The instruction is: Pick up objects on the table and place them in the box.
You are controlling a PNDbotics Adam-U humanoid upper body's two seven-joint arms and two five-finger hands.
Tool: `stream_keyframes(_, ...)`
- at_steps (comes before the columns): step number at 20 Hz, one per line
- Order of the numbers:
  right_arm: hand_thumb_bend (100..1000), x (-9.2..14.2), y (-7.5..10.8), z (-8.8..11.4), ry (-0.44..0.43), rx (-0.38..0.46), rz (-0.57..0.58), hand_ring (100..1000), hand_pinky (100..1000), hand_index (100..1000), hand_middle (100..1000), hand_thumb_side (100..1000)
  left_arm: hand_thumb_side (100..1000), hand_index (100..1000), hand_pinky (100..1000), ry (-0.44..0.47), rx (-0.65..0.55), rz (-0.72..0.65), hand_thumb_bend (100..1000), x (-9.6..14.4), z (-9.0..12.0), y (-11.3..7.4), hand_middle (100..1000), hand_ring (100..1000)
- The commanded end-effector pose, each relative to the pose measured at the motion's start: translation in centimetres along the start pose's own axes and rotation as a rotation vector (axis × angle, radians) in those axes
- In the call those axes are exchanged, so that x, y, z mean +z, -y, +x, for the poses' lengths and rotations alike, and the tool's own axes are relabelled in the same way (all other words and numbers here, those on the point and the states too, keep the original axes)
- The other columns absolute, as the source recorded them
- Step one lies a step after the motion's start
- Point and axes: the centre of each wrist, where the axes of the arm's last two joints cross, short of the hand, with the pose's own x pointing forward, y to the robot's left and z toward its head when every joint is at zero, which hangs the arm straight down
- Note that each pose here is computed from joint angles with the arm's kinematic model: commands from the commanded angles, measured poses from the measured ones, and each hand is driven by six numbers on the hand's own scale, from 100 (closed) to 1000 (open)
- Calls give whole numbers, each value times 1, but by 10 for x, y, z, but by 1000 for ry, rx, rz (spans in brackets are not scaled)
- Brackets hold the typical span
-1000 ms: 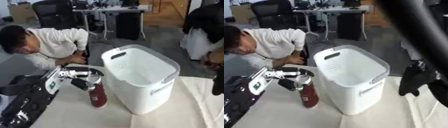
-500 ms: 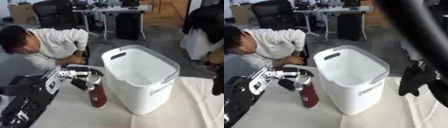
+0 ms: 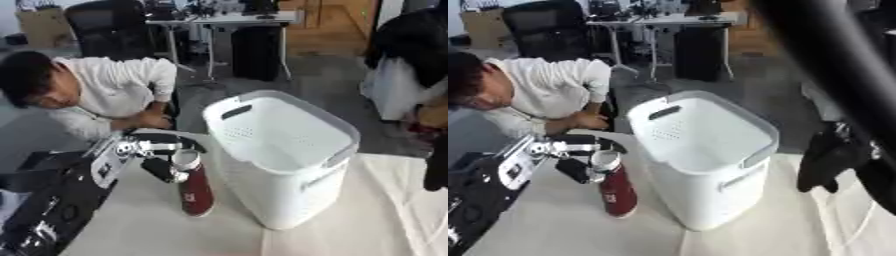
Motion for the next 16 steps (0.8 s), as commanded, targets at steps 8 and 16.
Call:
stream_keyframes(8,100,-7,5,4,156,161,198,414,135,649,466,1000,417,946,436,157,-128,-226,198,-2,-4,5,871,633)
stream_keyframes(16,100,-7,5,4,156,163,199,414,135,649,466,1000,197,783,384,213,-106,-111,111,-5,-4,8,797,563)
